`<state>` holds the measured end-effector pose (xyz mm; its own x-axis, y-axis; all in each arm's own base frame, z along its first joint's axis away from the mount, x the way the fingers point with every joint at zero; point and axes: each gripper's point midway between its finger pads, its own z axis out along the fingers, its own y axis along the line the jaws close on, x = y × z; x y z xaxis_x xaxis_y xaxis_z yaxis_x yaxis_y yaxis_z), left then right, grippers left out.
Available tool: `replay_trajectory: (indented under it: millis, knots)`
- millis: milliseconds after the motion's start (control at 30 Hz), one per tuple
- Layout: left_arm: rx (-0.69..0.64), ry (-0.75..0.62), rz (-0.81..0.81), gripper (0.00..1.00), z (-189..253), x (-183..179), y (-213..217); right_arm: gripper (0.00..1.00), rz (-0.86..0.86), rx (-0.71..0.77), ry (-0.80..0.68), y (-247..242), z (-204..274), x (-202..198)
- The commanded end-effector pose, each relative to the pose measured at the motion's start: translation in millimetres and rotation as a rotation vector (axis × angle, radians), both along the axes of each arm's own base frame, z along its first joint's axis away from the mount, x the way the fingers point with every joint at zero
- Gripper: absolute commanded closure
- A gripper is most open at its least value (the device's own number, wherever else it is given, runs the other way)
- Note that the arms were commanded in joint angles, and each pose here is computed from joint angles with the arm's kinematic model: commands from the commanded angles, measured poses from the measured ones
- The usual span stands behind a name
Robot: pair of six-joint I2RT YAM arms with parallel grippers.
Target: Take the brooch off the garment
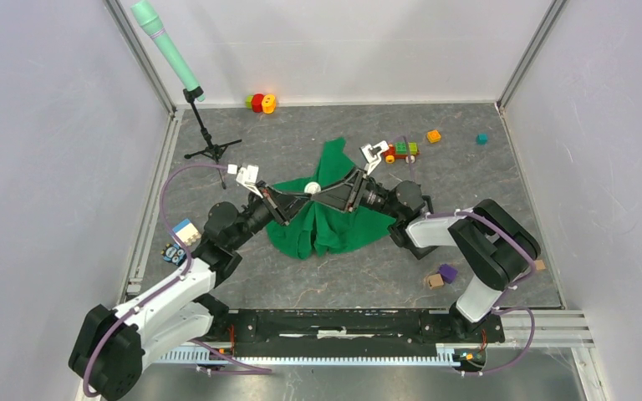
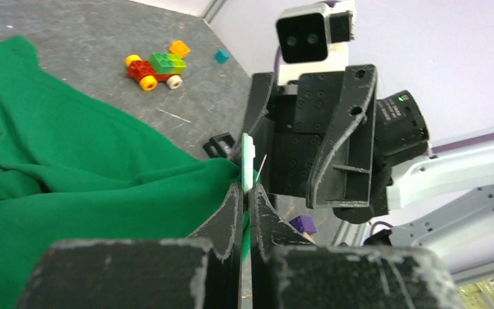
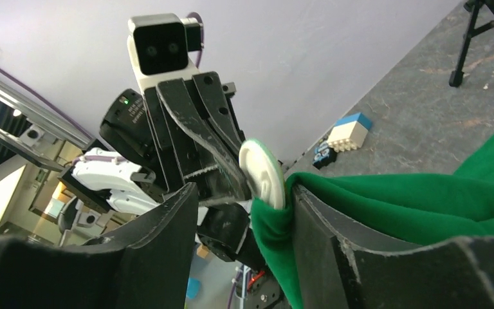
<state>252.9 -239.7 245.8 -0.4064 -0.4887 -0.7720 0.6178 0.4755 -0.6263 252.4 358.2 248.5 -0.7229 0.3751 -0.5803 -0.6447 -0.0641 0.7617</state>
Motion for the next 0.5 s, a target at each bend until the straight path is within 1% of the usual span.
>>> replay_trajectory:
  millis: [0,100,200,300,467]
  knots:
    - [0.081,-0.044,0.089,0.98,3.9,9.5,13.7,0.4,0.019,0.012,-0.15,-4.8,12.6,-22.3]
    - [0.079,-0.045,0.089,0.98,7.2,8.6,14.3,0.39,0.015,-0.071,-0.188,2.5,-7.0,-28.8]
    - [0.073,-0.049,0.078,0.98,10.5,6.8,13.0,0.45,-0.003,-0.176,-0.22,10.1,-28.3,-29.7]
    - [0.075,-0.051,0.075,0.98,11.7,5.8,13.2,0.57,-0.034,-0.271,-0.235,13.1,-45.6,-24.0]
    - [0.097,-0.043,0.082,0.98,9.0,5.1,15.3,0.84,-0.077,-0.318,-0.221,9.4,-51.4,-11.9]
